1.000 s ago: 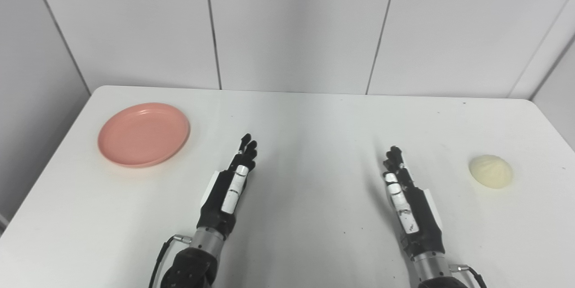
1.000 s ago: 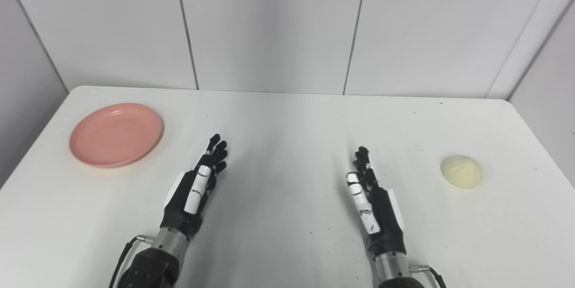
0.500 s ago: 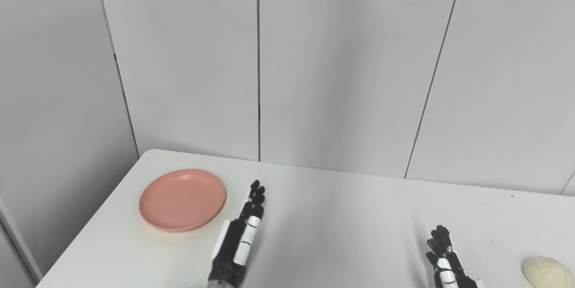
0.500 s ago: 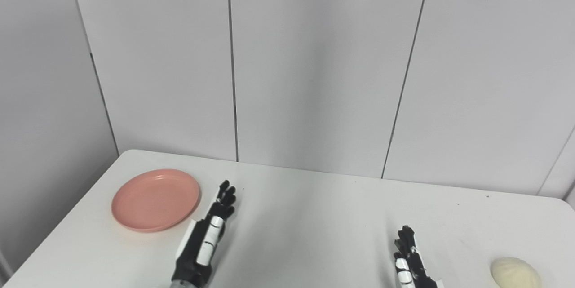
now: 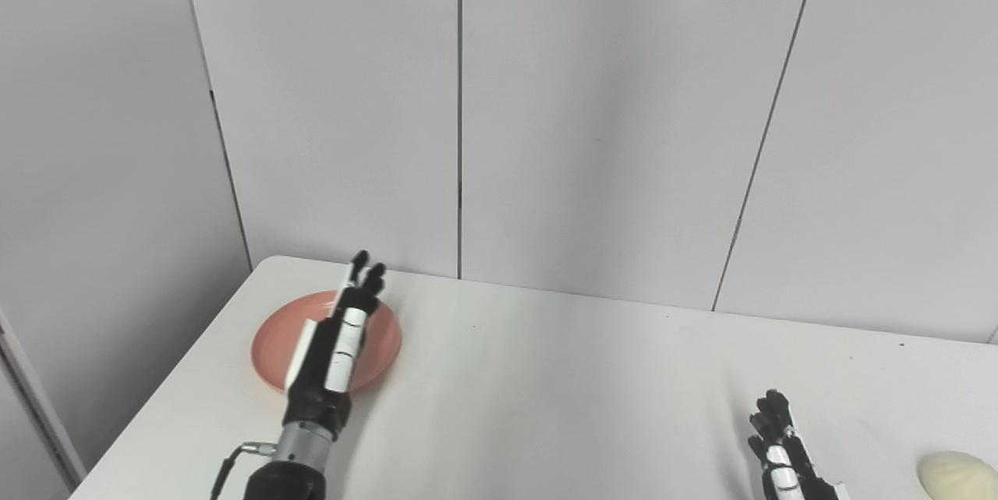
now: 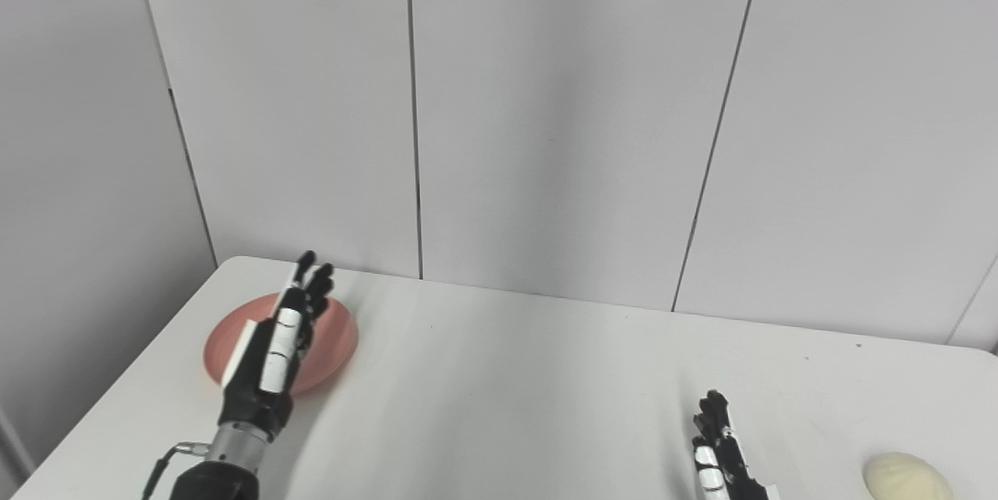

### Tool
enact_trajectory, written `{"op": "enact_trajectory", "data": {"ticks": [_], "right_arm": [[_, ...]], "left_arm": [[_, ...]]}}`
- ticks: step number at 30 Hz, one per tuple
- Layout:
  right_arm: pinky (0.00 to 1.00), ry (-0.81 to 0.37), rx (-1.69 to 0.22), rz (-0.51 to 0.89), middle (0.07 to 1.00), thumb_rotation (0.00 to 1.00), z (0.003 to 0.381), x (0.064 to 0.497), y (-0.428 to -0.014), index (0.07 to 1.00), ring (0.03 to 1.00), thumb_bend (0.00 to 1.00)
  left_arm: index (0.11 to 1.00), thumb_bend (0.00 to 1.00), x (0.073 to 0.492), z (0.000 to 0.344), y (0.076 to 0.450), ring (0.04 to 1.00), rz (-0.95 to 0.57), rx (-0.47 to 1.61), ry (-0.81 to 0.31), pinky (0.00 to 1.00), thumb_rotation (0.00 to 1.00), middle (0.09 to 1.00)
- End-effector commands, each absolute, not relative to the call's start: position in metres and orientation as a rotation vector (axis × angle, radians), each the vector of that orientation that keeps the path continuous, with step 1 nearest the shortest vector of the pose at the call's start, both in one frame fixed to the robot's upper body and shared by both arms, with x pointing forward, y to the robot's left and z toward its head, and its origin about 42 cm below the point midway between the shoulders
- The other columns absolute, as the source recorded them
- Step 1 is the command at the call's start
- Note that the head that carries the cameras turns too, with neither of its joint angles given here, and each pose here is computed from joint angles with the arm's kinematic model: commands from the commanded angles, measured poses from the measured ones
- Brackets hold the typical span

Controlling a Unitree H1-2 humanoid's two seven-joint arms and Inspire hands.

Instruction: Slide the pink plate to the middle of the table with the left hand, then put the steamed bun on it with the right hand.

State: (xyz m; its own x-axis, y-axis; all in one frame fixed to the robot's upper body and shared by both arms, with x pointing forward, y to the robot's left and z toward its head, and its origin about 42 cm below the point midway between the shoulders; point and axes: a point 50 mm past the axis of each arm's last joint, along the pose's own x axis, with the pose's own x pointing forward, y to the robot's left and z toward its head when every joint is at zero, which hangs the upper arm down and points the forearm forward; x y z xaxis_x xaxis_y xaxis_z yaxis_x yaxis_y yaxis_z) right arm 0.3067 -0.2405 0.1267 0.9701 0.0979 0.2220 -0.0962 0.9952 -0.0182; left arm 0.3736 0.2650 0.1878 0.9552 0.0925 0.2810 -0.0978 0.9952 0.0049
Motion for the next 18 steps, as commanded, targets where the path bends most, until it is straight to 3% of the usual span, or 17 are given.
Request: {"op": "enact_trajectory", "data": {"ticks": [1, 18], "right_arm": [[1.00, -0.125, 0.010, 0.081, 1.000, 0.89, 0.094, 0.290, -0.244, 1.000, 1.000, 0.54], [1.00, -0.128, 0.012, 0.086, 1.000, 0.89, 0.095, 0.288, -0.244, 1.000, 1.000, 0.56]], "left_arm": [[0.953, 0.83, 0.384, 0.218, 0.281, 0.949, 0.125, 0.041, -0.369, 1.00, 1.00, 0.936], [0.896, 0.81, 0.403, 0.214, 0.350, 0.891, 0.327, 0.030, -0.373, 0.96, 1.00, 0.887]]}}
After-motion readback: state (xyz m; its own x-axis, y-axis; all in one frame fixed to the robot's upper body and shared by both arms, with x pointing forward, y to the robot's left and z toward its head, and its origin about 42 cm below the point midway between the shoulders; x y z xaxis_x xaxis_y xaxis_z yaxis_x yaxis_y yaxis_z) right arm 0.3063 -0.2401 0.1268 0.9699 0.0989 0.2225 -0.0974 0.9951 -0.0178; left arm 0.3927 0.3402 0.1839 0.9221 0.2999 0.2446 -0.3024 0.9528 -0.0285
